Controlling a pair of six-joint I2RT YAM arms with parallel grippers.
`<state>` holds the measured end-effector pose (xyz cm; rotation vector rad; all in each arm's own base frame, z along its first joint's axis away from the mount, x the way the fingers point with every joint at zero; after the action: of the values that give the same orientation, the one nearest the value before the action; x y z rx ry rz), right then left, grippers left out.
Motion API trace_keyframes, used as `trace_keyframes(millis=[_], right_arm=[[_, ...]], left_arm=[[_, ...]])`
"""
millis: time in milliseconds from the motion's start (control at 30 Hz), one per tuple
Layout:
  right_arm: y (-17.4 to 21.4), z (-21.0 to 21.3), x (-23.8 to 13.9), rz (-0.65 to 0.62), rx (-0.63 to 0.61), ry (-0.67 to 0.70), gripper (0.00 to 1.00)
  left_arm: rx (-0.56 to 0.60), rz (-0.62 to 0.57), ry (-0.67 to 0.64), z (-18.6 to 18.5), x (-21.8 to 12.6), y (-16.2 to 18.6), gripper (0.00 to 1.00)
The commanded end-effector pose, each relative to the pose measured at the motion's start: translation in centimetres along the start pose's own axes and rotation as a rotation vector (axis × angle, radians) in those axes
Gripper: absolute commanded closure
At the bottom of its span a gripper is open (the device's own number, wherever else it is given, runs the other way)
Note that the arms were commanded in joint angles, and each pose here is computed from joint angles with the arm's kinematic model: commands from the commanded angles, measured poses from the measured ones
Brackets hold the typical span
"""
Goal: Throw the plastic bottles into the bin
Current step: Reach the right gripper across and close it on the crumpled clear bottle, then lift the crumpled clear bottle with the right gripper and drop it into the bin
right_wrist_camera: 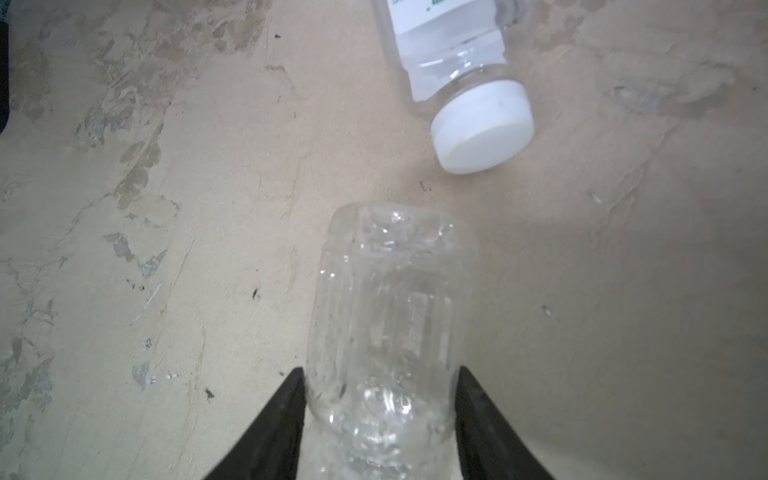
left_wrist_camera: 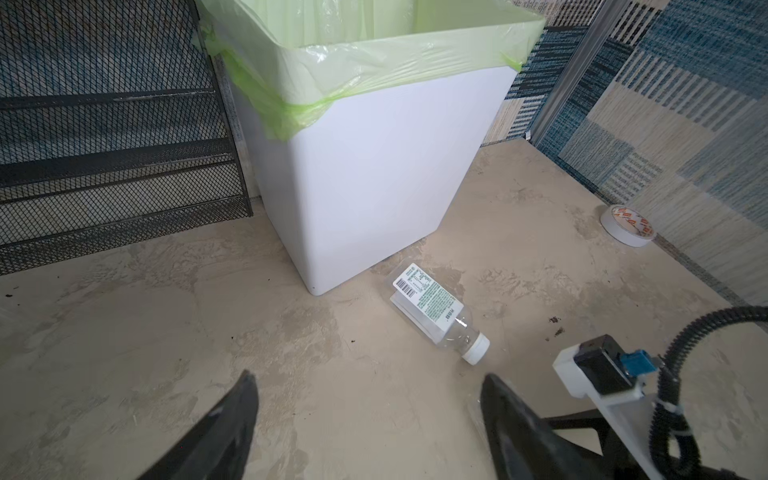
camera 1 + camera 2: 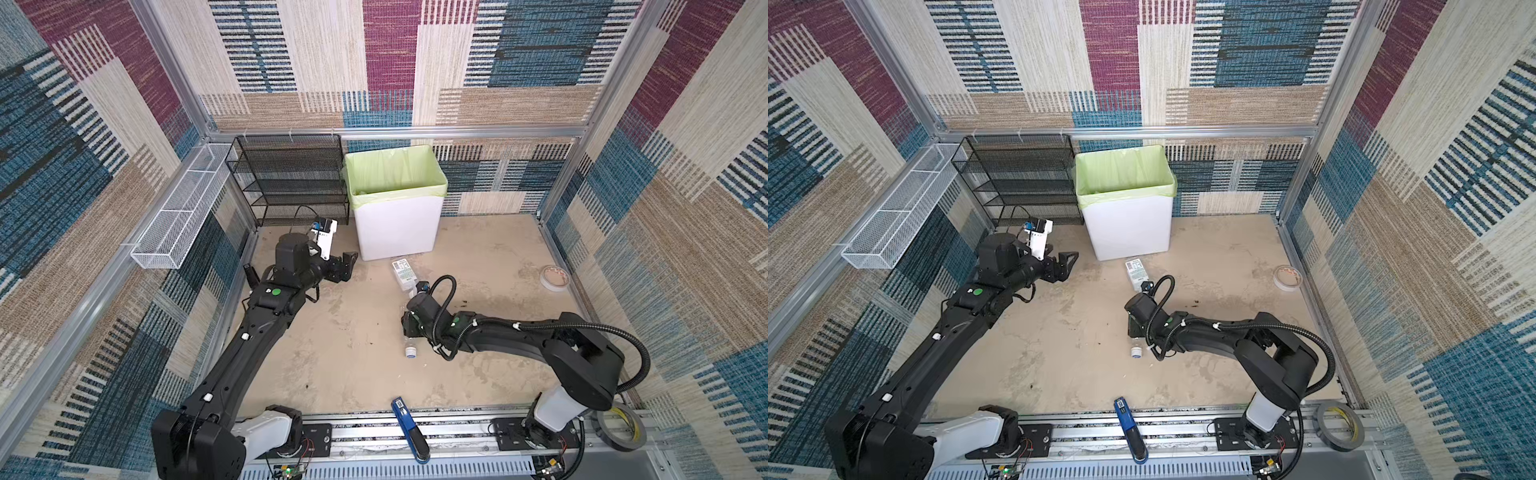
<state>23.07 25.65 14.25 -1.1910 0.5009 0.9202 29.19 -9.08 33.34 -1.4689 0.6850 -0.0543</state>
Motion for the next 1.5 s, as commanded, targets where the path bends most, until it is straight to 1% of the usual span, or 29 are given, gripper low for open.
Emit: trace_keyframes(millis=[0,167,200,267,333,367,400,500,667,767,833,900,1000,1100,1200,1333,1467], right_arm=[[0.3,-0.7,-0.9,0.028,-0.062,0.015,0.48],[1.2,-2.1,-1.4,0.063,-0.076,0.046,0.48],[1.5,-2.4,-1.4,0.072,-0.073,0.05,0.46],[1.8,-2.6,-1.1,0.086,-0.057,0.05,0.35],[2.0,-2.6,-0.9,0.098,-0.04,0.047,0.26],[2.1,-2.6,-0.8,0.101,-0.033,0.045,0.24],[2.2,-2.7,-0.7,0.101,-0.026,0.046,0.23],[2.5,-3.0,-0.6,0.103,-0.016,0.059,0.25],[2.3,-3.1,-0.9,0.083,-0.011,0.073,0.37],[1.2,-2.9,-1.6,0.036,-0.005,0.075,0.43],[-0.1,-2.9,-2.3,-0.017,0.004,0.07,0.45],[-2.0,-3.0,-3.4,-0.096,0.021,0.049,0.46],[-5.7,-3.4,-6.0,-0.275,0.033,-0.008,0.48],[-9.5,-3.7,-9.9,-0.544,0.019,-0.1,0.48],[-12.2,-3.3,-14.4,-0.845,-0.054,-0.164,0.48],[-13.7,-2.4,-20.2,-1.231,-0.174,-0.264,0.49],[-14.6,-1.5,-24.5,-1.554,-0.274,-0.311,0.49]], left_arm=[[-0.037,-0.014,0.018,-0.1,0.0,-0.2,0.16],[-0.036,-0.011,0.019,-0.1,0.1,-0.1,0.16],[-0.037,-0.011,0.019,-0.1,0.1,-0.1,0.16],[-0.039,-0.01,0.022,-0.1,0.2,-0.1,0.17],[-0.041,-0.007,0.022,-0.1,0.2,0.0,0.17],[-0.042,-0.005,0.022,-0.1,0.3,0.0,0.17],[-0.042,-0.005,0.023,-0.1,0.3,0.0,0.17],[-0.042,-0.004,0.023,-0.1,0.3,0.0,0.17],[-0.043,-0.002,0.024,0.0,0.4,0.1,0.17],[-0.043,-0.001,0.026,-0.1,0.4,0.1,0.17],[-0.043,-0.002,0.028,-0.1,0.4,0.1,0.17],[-0.046,-0.002,0.034,-0.1,0.6,0.2,0.17],[-0.046,-0.009,0.044,-0.2,0.6,0.3,0.18],[-0.047,-0.03,0.057,-0.3,0.6,0.3,0.18],[-0.041,-0.057,0.075,-0.4,0.5,0.4,0.18],[-0.026,-0.09,0.097,-0.8,0.3,0.5,0.19],[-0.002,-0.125,0.119,-1.3,-0.1,0.5,0.19]])
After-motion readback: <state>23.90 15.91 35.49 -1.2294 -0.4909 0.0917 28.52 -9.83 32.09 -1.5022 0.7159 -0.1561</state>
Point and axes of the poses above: each gripper's point midway between its finger pads, its own x axis out along the fingers, its own z axis along the line the jaws close on, y = z × x, the point moved 10 cm from there along -x, back along the fingers, and after that the axes turned 4 degrees about x, right-handed, at the moved point
